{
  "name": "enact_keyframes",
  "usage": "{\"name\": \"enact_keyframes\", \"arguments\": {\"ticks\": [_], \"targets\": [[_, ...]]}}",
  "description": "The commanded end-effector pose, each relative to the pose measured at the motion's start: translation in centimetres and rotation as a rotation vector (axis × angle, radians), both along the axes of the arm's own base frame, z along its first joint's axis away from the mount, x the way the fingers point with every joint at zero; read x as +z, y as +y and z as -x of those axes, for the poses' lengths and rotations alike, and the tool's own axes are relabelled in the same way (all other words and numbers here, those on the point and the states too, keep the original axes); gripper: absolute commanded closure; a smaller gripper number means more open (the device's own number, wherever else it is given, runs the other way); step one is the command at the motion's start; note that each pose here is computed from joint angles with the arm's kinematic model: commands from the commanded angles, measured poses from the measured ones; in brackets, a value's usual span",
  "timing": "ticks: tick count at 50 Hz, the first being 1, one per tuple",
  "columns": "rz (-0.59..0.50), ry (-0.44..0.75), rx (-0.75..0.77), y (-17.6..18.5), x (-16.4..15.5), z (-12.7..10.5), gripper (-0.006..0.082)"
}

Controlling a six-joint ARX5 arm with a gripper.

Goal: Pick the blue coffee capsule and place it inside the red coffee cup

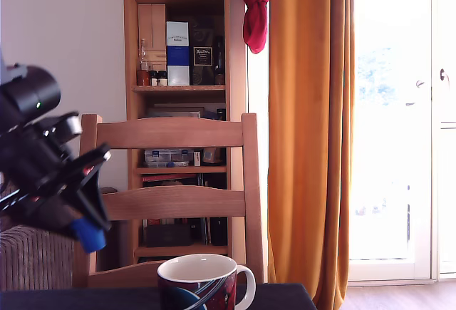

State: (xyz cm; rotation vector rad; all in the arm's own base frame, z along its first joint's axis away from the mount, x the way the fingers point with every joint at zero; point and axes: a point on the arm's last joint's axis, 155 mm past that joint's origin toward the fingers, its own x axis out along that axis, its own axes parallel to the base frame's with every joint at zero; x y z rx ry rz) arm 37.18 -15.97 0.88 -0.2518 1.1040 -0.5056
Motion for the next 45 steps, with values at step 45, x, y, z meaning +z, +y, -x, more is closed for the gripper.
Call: {"name": "enact_keyframes", "arguments": {"ticks": [45], "targets": [[-0.009, 0.085, -0.241, -10.1, 0.7, 8.0, 0.0426]]}}
